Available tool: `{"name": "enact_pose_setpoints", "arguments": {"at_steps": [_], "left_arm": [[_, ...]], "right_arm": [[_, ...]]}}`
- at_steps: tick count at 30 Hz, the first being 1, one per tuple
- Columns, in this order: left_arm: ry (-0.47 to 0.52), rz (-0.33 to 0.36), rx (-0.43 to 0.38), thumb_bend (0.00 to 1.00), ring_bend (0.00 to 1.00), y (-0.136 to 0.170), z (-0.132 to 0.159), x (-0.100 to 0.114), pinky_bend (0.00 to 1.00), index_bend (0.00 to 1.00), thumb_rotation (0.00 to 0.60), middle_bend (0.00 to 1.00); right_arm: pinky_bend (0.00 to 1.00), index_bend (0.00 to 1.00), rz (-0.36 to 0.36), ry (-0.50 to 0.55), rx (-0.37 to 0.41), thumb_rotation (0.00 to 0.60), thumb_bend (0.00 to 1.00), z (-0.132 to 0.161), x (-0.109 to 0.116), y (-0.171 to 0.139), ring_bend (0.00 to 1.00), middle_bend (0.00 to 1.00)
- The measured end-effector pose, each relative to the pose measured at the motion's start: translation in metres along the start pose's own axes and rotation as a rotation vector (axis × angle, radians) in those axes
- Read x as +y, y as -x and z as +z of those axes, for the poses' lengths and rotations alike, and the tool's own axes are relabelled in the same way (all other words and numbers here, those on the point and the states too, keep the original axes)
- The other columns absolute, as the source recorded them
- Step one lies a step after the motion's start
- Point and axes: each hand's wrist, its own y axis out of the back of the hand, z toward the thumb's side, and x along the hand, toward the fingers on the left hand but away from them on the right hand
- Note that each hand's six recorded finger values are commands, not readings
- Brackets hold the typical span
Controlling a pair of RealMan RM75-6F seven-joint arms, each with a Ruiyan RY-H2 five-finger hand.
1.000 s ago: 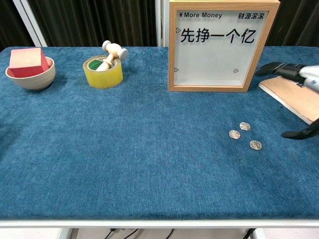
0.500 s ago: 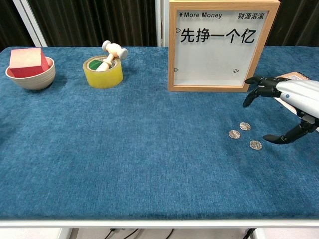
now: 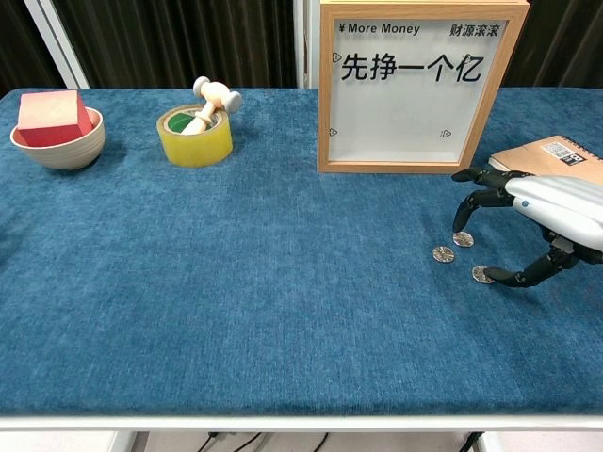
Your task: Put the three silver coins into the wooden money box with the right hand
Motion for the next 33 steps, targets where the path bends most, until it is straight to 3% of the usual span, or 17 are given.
{"name": "enact_pose_setpoints", "arguments": {"at_steps": [8, 33], "left_arm": [[0.003, -0.001, 0.008, 0.03, 0.00, 0.001, -0.004, 0.000, 0.00, 0.01, 0.486, 0.00], [0.009, -0.001, 0.019, 0.03, 0.00, 0.001, -0.010, -0.001, 0.00, 0.01, 0.485, 0.00]], "right_arm": [[0.00, 0.35, 0.024, -0.015, 0.008, 0.600, 0.39, 0.002, -0.005, 0.002, 0.00, 0.00], [0.00, 0.36, 0.028, -0.010, 0.013, 0.600, 0.43, 0.008, -0.014, 0.008, 0.00, 0.00]]}}
